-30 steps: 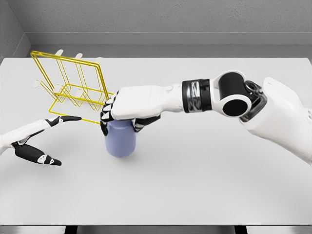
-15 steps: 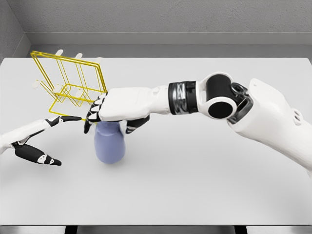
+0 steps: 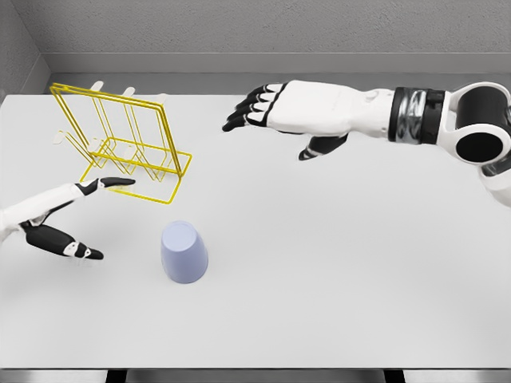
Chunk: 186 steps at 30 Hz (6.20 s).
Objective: Place the cup on the cup holder with both arms
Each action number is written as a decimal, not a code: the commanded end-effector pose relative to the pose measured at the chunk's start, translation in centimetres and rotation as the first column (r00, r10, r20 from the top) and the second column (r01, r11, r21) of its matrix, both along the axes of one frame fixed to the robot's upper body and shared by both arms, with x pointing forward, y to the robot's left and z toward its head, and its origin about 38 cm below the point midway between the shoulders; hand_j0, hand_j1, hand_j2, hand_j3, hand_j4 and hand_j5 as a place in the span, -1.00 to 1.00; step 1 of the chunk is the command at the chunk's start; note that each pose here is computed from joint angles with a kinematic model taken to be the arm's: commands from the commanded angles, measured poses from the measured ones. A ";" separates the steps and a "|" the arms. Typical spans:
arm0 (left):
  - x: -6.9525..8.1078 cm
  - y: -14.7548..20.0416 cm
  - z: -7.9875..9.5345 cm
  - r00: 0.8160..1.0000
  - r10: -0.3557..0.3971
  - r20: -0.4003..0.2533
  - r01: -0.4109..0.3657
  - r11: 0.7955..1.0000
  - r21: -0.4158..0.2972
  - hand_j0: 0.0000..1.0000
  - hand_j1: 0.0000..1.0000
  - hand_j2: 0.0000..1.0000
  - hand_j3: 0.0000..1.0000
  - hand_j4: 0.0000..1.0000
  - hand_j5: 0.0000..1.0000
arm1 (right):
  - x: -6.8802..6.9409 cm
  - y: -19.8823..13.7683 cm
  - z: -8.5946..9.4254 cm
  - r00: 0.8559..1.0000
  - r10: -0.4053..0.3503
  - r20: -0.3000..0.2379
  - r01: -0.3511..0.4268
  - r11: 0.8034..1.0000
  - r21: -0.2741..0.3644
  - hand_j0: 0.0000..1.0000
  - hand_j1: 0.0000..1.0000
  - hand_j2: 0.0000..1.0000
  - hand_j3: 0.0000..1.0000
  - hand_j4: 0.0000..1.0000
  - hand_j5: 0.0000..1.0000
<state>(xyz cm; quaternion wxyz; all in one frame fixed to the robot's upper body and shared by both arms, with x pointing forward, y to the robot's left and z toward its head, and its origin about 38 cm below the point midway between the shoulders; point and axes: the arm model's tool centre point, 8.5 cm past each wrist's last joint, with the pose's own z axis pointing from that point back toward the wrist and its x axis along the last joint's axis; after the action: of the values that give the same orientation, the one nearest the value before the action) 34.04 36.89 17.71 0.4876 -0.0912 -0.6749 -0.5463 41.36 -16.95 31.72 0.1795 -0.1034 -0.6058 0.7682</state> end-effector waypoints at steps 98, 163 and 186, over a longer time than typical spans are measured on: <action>0.3 -10.9 -6.1 0.953 -0.106 -0.283 0.087 0.993 -0.079 0.45 0.45 0.45 0.45 0.45 0.45 | -3.5 -14.5 -2.2 0.990 -0.138 -0.014 0.138 0.990 0.006 1.00 1.00 1.00 1.00 1.00 1.00; 9.1 -5.1 12.4 0.977 -0.044 0.210 0.030 0.997 0.066 -0.04 -0.04 -0.04 -0.04 -0.04 -0.04 | -2.4 -16.5 -3.9 0.976 -0.208 -0.068 0.209 0.978 0.005 1.00 1.00 1.00 1.00 1.00 1.00; 11.2 -3.6 10.5 0.985 0.050 0.164 -0.071 0.989 0.127 1.00 1.00 1.00 1.00 1.00 1.00 | -2.4 -16.5 -3.9 0.976 -0.208 -0.069 0.209 0.978 0.004 1.00 1.00 1.00 1.00 1.00 1.00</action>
<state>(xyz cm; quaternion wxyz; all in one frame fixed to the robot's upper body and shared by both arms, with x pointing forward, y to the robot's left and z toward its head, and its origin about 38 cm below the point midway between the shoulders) 45.22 33.22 28.22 0.4506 0.0074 -0.6760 -0.5830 38.93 -33.40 27.75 0.2784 -0.1400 -0.5878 0.7466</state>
